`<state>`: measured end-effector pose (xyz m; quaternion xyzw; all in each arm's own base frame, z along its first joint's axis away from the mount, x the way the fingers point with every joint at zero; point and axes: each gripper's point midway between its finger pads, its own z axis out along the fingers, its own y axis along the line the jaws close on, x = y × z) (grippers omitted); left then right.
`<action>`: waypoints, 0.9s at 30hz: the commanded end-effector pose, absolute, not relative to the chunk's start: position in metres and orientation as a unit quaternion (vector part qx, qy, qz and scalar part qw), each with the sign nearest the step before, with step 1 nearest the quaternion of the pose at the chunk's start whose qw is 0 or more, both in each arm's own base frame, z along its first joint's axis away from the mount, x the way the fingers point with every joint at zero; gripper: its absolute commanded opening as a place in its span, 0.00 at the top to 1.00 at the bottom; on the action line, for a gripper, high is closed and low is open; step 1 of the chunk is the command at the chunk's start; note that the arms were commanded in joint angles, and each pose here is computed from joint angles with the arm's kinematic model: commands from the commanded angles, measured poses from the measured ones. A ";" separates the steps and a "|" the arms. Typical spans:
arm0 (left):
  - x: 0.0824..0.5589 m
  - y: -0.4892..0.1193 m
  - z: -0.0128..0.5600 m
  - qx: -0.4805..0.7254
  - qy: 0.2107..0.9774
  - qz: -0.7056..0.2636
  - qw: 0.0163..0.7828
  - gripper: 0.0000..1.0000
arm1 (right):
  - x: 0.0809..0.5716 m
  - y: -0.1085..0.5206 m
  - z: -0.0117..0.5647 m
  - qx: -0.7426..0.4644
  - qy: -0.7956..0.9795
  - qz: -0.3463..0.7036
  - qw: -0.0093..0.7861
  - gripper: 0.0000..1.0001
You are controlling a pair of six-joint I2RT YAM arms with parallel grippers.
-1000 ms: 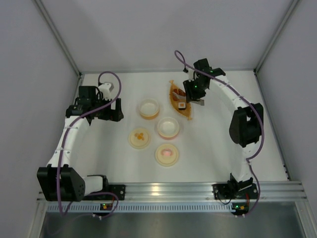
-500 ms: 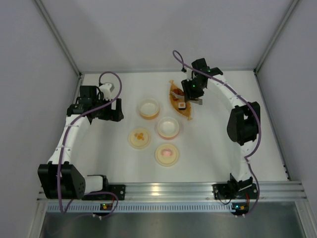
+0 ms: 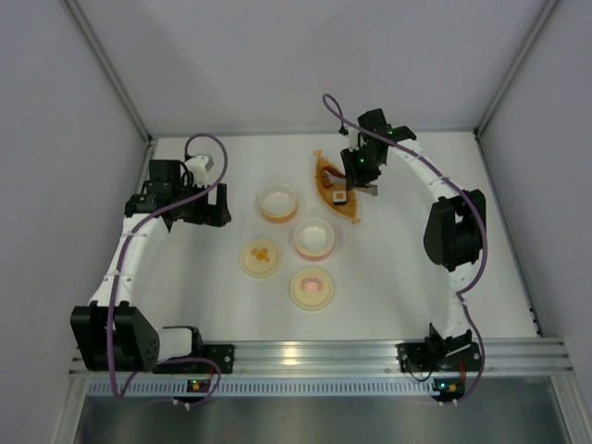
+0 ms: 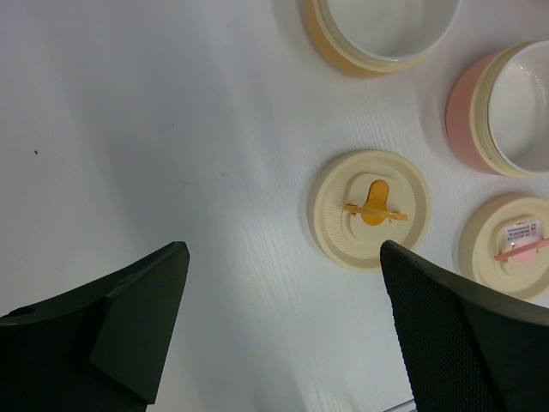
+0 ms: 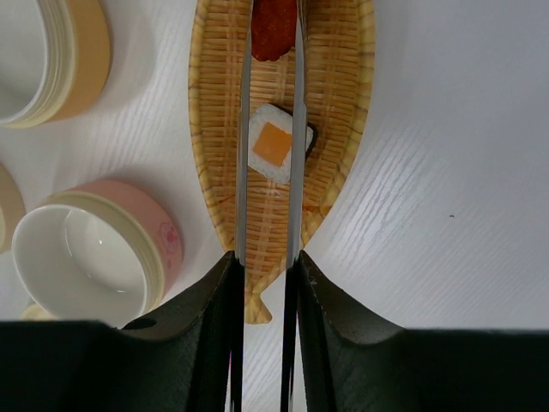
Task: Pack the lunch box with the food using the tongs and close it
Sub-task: Pick up the fake food from the plate.
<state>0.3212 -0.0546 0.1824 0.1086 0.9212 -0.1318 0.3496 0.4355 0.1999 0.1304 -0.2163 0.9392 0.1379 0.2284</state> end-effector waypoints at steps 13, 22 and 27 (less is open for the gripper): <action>0.329 -0.042 0.203 0.092 0.913 -0.129 0.375 0.02 | 0.435 0.189 0.240 -0.238 0.889 0.165 0.356 1.00; 0.328 -0.042 0.203 0.084 0.916 -0.149 0.364 0.02 | 0.404 0.223 0.287 -0.294 0.841 0.233 0.390 1.00; 0.329 -0.043 0.205 0.080 0.914 -0.155 0.367 0.02 | 0.382 0.258 0.274 -0.343 0.831 0.244 0.364 1.00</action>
